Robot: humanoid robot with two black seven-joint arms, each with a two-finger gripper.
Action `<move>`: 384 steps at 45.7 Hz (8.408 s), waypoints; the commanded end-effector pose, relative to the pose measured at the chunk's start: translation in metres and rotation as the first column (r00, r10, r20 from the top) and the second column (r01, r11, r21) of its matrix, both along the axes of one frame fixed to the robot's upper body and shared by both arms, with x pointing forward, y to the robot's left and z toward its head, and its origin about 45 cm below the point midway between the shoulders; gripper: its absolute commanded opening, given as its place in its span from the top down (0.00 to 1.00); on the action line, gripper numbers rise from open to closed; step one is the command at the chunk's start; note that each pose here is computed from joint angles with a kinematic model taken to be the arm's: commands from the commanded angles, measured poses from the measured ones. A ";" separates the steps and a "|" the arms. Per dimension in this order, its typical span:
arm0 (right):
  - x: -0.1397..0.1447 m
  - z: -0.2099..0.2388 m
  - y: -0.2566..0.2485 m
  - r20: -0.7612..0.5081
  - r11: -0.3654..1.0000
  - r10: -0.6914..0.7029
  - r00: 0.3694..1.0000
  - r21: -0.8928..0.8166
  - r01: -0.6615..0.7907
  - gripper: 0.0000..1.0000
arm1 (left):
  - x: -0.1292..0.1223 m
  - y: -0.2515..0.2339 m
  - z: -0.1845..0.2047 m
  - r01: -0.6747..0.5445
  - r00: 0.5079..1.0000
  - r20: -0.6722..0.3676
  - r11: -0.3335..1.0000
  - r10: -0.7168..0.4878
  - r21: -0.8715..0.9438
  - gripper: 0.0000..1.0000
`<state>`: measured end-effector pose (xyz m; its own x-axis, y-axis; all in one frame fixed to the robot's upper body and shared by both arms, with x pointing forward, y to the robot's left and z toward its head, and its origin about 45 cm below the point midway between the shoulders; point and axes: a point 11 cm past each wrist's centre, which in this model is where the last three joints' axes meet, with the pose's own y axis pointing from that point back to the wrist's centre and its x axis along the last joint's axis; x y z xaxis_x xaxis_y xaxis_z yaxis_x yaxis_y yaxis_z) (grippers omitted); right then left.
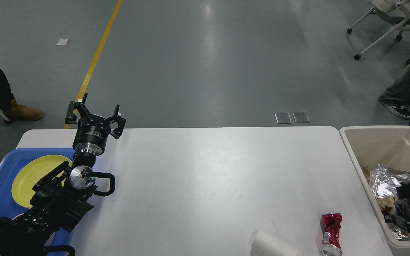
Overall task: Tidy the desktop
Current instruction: 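Lower the brown paper into the white bin and release it, then move the right gripper down toward the red soda can, then close the right gripper on the red soda can, then lift the red soda can up above the white bin, then lower the red can into the white bin and release it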
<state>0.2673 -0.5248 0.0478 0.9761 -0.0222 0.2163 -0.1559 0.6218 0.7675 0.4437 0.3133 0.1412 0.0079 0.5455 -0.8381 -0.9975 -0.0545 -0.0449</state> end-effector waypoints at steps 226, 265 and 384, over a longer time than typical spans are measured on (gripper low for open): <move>-0.008 0.033 0.179 -0.234 0.815 -0.110 0.966 0.535 0.222 0.00 | 0.000 0.000 0.000 0.000 1.000 0.000 1.000 0.000 0.000 0.04; -0.025 0.008 0.171 -0.352 0.818 -0.120 0.928 0.495 0.293 1.00 | 0.000 0.000 0.000 0.000 1.000 0.000 1.000 0.000 0.000 0.04; 0.041 0.076 -0.021 0.088 0.997 -0.079 0.993 -0.003 0.080 1.00 | 0.000 0.000 0.000 0.000 1.000 0.000 1.000 0.000 0.000 0.04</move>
<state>0.3100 -0.5572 0.1528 0.9510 -0.1257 0.2823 -0.1342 0.6550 0.7436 0.4437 0.3133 0.1412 0.0080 0.5454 -0.8381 -0.9975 -0.0544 -0.0450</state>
